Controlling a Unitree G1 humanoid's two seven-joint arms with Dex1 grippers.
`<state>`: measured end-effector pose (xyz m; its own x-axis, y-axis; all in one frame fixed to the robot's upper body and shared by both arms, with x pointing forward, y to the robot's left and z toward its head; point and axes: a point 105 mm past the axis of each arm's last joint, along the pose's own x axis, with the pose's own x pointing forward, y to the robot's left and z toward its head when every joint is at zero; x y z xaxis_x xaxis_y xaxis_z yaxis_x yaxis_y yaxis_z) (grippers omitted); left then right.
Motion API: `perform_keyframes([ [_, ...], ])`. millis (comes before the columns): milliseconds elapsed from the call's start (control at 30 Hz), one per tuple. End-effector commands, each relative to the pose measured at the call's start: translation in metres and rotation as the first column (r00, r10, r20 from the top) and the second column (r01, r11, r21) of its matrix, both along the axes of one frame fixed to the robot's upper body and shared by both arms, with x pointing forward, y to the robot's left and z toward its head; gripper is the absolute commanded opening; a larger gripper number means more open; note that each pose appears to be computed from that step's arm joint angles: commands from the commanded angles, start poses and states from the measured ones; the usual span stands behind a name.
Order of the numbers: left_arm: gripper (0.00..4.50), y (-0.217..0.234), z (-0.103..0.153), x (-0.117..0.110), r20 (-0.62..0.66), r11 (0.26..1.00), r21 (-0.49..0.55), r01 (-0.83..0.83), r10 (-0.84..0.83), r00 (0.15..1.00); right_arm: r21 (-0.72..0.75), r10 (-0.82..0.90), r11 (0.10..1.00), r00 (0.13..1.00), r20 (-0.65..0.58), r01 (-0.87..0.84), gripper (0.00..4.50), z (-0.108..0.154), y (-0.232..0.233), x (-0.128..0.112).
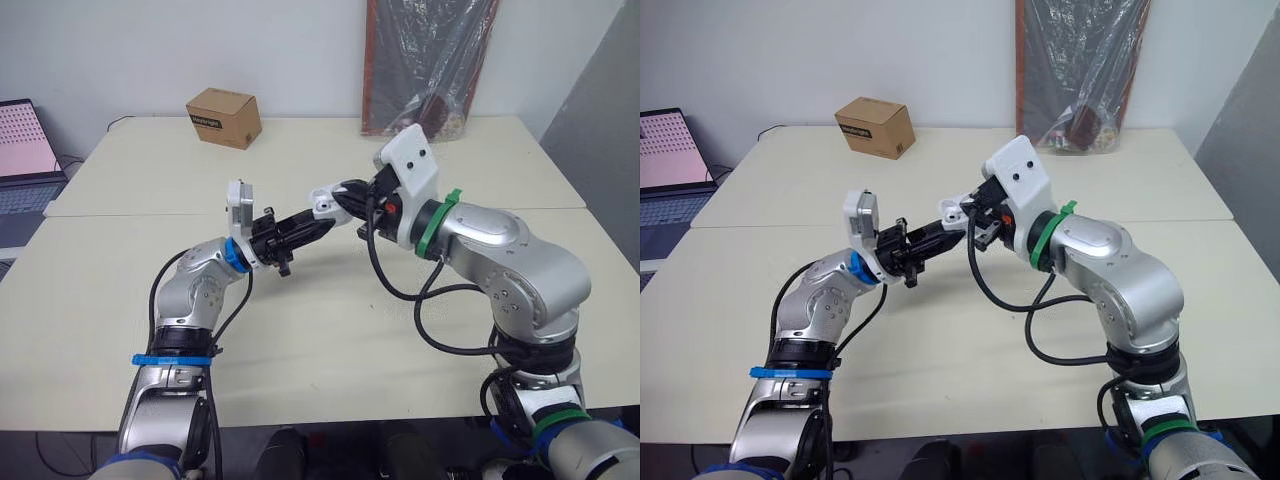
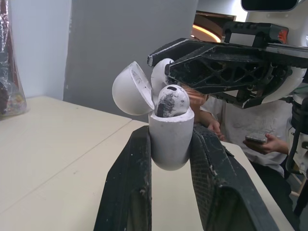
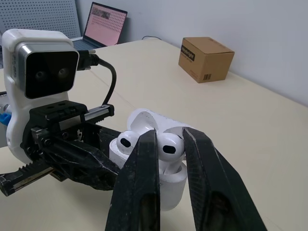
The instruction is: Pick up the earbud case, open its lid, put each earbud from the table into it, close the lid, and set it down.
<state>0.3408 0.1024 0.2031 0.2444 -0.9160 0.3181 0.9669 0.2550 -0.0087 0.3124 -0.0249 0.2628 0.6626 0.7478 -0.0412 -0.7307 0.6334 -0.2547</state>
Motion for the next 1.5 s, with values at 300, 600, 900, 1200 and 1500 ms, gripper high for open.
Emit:
perform_keyframes([
  [300,0.72,-0.013,0.042,-0.012,0.187,1.0,-0.017,0.017,-0.013,0.982,-0.048,0.059,0.997,0.998,-0.006,-0.059,0.39,-0.003,0.009,-0.008],
  [600,0.72,-0.017,0.051,-0.012,0.233,1.0,-0.022,-0.006,0.011,0.972,-0.067,0.064,0.996,0.998,-0.009,-0.064,0.39,-0.005,0.01,-0.008],
  [900,0.72,-0.021,0.057,-0.015,0.266,1.0,-0.023,0.0,0.006,0.964,-0.089,0.083,0.993,0.997,-0.013,-0.083,1.36,-0.006,0.011,-0.009],
  [1200,0.72,-0.019,0.053,-0.019,0.253,1.0,-0.02,0.013,-0.008,0.967,-0.07,0.047,0.996,0.998,0.028,-0.045,2.7,-0.002,0.007,-0.004],
  [1500,0.72,-0.012,0.041,-0.018,0.217,1.0,0.0,0.007,-0.006,0.976,0.004,0.108,0.994,0.994,0.03,-0.108,2.7,0.009,-0.011,-0.01],
])
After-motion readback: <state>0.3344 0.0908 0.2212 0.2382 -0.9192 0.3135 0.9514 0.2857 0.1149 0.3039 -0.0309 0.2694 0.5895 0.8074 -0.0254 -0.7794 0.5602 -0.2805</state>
